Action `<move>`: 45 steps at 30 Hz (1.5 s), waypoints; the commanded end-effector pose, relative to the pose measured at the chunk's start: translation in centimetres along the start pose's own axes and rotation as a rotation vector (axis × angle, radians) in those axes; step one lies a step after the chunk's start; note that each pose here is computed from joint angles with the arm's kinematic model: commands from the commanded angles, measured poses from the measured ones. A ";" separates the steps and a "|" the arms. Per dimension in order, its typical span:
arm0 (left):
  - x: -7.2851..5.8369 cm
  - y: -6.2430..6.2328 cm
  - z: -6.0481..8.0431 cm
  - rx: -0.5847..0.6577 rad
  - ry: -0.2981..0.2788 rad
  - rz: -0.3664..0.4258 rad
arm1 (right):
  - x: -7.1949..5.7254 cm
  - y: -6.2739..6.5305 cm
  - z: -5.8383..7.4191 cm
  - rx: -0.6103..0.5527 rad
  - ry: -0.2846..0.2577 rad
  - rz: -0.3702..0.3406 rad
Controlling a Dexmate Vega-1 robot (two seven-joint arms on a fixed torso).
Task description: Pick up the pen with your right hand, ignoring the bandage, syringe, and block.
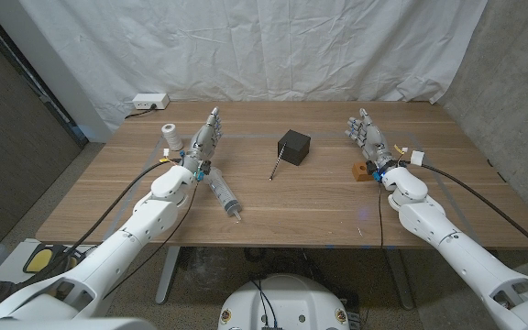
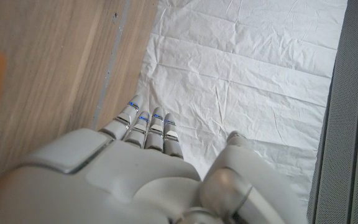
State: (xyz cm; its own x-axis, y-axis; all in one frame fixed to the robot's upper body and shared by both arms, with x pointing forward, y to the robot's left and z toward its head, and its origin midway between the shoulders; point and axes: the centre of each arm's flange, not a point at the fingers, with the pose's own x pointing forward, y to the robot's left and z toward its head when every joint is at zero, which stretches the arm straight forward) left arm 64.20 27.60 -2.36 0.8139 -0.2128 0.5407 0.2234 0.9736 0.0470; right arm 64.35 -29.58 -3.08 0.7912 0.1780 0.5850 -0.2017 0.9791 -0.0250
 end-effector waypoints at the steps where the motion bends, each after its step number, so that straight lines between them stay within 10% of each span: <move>1: -0.2 -0.5 -0.5 0.006 0.029 -0.016 | -0.4 0.9 1.4 -0.029 -0.045 0.034; 45: 0.9 -1.7 -1.2 0.048 0.039 -0.045 | -1.0 5.0 5.2 -0.142 -0.132 0.159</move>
State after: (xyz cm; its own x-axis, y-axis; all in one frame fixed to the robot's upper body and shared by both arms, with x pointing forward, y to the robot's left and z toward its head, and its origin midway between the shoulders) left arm 64.72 26.30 -2.99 0.8283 -0.2483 0.5023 0.2253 0.9684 0.1071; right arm 60.40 -25.86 0.06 0.6899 0.3065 0.6558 -0.2345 0.9517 -0.1981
